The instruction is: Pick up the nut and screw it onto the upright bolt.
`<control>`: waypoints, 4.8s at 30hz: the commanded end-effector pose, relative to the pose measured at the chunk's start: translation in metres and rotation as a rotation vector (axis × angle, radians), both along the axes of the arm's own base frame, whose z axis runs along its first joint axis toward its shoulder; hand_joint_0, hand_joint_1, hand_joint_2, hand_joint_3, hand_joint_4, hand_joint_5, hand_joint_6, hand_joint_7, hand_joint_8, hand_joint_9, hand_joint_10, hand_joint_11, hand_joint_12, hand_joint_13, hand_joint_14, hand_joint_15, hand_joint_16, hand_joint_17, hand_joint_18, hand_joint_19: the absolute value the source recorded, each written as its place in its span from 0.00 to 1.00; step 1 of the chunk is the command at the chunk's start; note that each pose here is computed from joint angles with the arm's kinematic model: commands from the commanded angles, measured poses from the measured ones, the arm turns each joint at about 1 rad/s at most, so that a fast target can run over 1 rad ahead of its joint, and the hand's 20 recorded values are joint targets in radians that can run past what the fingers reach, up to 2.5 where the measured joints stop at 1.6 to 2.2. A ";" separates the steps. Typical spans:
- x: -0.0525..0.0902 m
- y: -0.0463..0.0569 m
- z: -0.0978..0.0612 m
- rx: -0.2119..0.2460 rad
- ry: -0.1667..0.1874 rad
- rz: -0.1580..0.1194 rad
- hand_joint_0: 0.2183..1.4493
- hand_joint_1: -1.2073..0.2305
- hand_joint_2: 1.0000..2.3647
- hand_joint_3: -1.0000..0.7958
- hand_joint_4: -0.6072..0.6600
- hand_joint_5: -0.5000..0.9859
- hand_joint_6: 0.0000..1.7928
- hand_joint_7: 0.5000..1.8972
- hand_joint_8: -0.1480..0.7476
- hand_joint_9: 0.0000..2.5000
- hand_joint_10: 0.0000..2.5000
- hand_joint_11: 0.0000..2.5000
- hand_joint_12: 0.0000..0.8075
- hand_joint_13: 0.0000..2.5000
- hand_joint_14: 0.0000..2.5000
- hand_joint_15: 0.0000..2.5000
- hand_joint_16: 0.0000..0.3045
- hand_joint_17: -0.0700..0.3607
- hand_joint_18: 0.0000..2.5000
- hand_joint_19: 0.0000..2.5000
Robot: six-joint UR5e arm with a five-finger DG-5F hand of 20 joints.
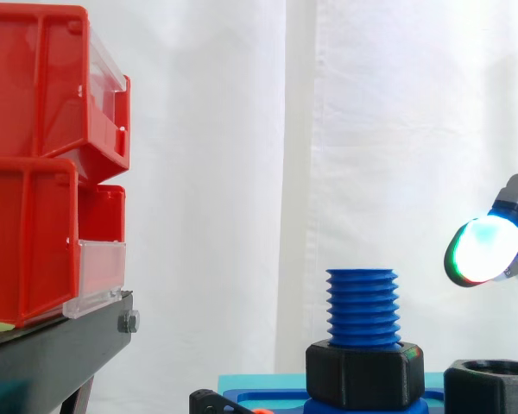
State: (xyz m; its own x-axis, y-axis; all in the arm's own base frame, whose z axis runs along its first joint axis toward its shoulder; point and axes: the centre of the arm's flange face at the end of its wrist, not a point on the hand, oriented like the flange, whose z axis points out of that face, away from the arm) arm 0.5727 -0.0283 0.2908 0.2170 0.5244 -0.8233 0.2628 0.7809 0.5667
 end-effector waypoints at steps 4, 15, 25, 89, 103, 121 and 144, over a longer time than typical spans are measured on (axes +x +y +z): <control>0.006 0.007 -0.009 -0.020 -0.012 -0.016 0.12 0.27 0.00 0.28 0.64 0.18 0.28 0.14 0.51 0.14 0.00 0.00 0.55 0.09 0.00 0.00 0.24 0.54 0.11 0.05; 0.011 0.025 -0.012 -0.039 -0.035 -0.038 0.12 0.29 0.00 0.28 0.64 0.18 0.28 0.14 0.51 0.14 0.00 0.00 0.55 0.09 0.00 0.00 0.24 0.54 0.11 0.05; 0.024 0.040 -0.042 -0.039 -0.045 -0.040 0.12 0.29 0.00 0.28 0.64 0.18 0.28 0.14 0.51 0.14 0.00 0.00 0.55 0.09 0.00 0.00 0.24 0.54 0.12 0.05; 0.039 0.048 -0.055 -0.108 -0.075 -0.126 0.13 0.30 0.00 0.28 0.67 0.18 0.28 0.20 0.52 0.14 0.00 0.00 0.55 0.10 0.00 0.00 0.23 0.52 0.14 0.06; 0.039 0.066 -0.054 -0.104 -0.085 -0.136 0.14 0.31 0.00 0.28 0.67 0.18 0.28 0.20 0.52 0.14 0.00 0.00 0.55 0.10 0.00 0.00 0.23 0.52 0.14 0.06; 0.038 0.060 -0.071 -0.100 -0.049 -0.146 0.16 0.29 0.00 0.28 0.66 0.18 0.28 0.19 0.51 0.14 0.00 0.00 0.53 0.10 0.00 0.00 0.21 0.50 0.14 0.07; 0.051 0.063 -0.070 -0.118 -0.015 -0.144 0.18 0.28 0.00 0.28 0.67 0.18 0.28 0.23 0.50 0.14 0.00 0.00 0.51 0.10 0.00 0.00 0.21 0.49 0.15 0.08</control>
State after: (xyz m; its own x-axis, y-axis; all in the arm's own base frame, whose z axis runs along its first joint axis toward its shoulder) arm 0.6218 0.0345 0.2177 0.3191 0.3966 -0.8607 0.3566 0.7912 0.4968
